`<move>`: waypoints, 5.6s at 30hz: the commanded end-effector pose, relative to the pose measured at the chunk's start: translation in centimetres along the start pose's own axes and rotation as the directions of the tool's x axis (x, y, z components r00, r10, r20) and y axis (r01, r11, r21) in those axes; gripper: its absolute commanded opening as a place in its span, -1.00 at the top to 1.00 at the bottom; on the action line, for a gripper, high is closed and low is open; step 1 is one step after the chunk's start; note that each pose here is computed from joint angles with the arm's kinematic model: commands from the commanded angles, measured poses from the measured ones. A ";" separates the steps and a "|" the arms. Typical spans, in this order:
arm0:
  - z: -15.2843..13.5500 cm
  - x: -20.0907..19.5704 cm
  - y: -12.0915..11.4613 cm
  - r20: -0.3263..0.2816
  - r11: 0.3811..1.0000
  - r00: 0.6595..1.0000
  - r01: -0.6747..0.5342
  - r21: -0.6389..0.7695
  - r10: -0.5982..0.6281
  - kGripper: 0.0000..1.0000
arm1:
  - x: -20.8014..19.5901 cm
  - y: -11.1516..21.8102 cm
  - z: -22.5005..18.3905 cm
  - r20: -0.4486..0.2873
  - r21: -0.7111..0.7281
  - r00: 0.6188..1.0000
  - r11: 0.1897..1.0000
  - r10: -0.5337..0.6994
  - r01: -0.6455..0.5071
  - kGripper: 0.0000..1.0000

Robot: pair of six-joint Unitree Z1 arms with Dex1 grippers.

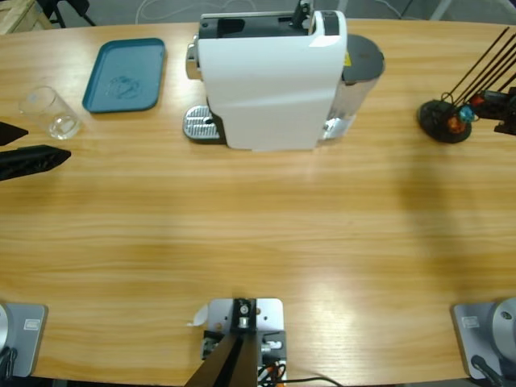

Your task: Pour coffee

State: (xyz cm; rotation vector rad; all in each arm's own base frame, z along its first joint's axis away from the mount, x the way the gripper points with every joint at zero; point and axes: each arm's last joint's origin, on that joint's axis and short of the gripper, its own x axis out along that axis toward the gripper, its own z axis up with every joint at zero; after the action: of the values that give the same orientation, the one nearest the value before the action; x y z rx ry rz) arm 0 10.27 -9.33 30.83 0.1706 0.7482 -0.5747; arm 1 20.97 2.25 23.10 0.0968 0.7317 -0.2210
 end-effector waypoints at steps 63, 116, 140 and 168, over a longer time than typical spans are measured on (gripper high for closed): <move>-1.0 1.0 0.0 -0.042 1.000 0.999 -0.013 0.022 0.014 -0.86 | 1.1 0.4 -1.2 0.009 -0.008 1.000 1.000 0.010 -0.010 1.00; -0.9 1.4 -0.1 -0.051 1.000 0.999 -0.015 0.021 0.016 -0.86 | -20.7 13.3 2.5 -0.341 -0.924 0.632 -0.124 0.695 -0.362 1.00; -1.0 1.2 -0.1 -0.039 1.000 0.999 -0.013 0.020 0.013 -0.95 | -12.1 31.6 9.4 -0.227 -0.974 0.749 -0.147 0.623 -0.174 1.00; -1.0 1.2 -0.1 -0.036 1.000 0.999 -0.012 0.019 0.013 -0.95 | -8.0 31.9 8.8 -0.222 -0.975 0.826 -0.093 0.517 -0.204 1.00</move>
State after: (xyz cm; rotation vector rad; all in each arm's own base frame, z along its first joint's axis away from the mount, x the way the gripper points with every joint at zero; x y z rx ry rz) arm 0 10.60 -9.71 30.44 0.1765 0.7573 -0.5759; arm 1 26.61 32.46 39.09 -1.1090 0.3158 0.9628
